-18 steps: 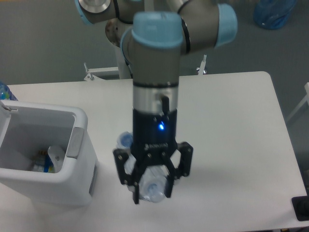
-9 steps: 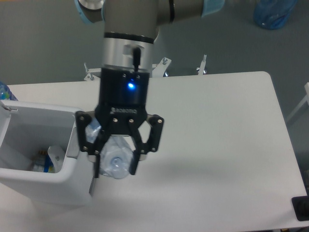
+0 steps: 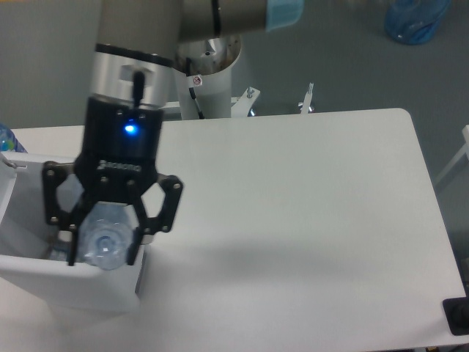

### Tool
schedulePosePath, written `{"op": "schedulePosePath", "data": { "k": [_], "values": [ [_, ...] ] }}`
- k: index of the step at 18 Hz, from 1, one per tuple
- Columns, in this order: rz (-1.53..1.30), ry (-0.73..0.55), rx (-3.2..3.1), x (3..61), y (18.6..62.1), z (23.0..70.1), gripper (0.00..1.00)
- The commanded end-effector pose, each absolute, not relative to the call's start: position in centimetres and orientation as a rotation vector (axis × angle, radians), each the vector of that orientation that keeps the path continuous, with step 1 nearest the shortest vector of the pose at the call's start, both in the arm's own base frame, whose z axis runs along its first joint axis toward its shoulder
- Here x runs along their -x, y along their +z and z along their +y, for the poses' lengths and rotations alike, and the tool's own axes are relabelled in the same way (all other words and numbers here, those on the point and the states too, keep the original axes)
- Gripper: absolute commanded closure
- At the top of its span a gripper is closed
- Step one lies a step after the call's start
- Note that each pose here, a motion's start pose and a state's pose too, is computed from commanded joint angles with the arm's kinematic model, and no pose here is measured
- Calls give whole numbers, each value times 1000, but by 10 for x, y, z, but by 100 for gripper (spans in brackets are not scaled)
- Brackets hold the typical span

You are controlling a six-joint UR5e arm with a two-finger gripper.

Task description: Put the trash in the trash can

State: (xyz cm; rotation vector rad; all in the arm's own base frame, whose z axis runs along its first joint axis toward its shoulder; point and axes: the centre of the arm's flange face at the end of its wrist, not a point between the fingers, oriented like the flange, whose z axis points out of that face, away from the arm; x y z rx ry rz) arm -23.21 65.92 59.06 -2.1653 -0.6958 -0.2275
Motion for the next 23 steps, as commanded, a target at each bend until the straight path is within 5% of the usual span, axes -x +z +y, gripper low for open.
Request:
{"op": "schedulePosePath", "data": {
  "k": [4,7,13,17,23],
  "values": [
    [-675,-253,2213,211,567,677,38],
    [-659,-249,2221,211,564,678,0],
    [-566,-191,2227,215,574,672,0],
    [-557,-90,2200,270,588,648,0],
    [-366,255,2293,331,591,613,0]
  ]
}}
